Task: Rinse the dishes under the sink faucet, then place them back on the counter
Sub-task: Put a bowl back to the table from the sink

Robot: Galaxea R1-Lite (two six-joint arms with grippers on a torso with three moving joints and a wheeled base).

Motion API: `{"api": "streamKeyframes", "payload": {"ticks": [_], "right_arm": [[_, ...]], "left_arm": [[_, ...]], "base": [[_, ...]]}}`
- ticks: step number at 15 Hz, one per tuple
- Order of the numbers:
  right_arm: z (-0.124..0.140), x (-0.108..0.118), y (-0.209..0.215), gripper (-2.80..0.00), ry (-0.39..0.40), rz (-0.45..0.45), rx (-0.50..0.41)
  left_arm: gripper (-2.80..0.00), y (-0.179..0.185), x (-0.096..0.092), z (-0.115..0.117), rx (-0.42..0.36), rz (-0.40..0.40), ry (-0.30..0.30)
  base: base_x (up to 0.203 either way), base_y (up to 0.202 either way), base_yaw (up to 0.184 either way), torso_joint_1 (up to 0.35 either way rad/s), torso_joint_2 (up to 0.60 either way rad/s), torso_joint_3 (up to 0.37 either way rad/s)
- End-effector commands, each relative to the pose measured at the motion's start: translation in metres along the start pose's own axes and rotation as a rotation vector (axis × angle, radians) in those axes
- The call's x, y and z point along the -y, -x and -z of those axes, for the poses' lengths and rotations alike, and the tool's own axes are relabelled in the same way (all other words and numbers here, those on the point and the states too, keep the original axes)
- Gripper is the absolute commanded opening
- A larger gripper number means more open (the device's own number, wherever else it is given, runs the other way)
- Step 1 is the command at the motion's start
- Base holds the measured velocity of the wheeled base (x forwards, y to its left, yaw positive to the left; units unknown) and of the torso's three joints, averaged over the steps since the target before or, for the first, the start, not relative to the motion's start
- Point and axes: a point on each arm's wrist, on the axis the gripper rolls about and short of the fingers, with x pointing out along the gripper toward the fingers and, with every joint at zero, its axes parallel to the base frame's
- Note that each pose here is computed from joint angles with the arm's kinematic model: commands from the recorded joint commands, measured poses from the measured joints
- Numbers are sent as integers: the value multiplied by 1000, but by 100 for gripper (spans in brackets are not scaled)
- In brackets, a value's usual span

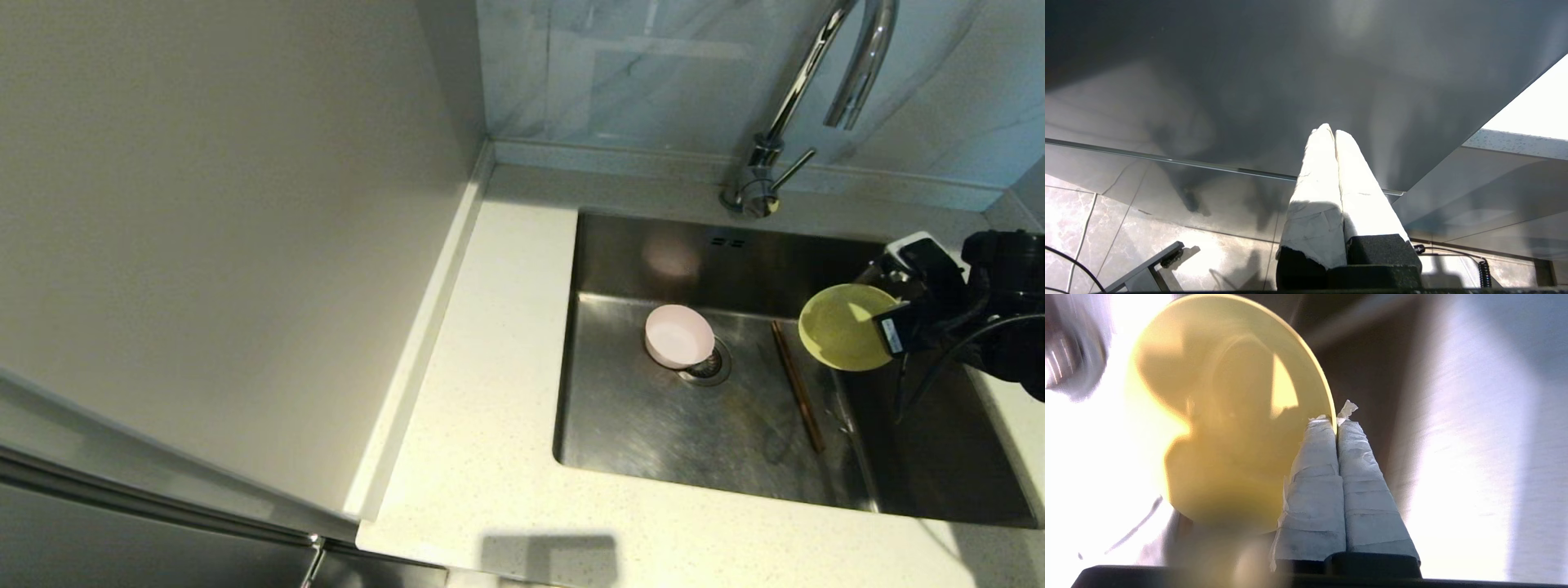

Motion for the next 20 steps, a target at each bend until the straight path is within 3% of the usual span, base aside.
{"api": "streamKeyframes", "payload": {"ticks": [1,10,15,17,20], "right_arm": [[-21,16,24,-280,-53,62,126],[-61,49,73,-280,-169,289,606],[-72,63,100,-280,-322,389,875],[-65,63,104,-280,-348,401,901],[-51,61,105,-280,-355,393,866]], "left_arm": [[-280,0,0,0,3,0,1],[-280,0,0,0,3,0,1],[-280,0,0,0,3,0,1],[-280,0,0,0,3,0,1],[-280,0,0,0,3,0,1]], "base": [[0,0,0,0,0,0],[0,0,0,0,0,0],[0,0,0,0,0,0],[0,0,0,0,0,0],[0,0,0,0,0,0]]}}
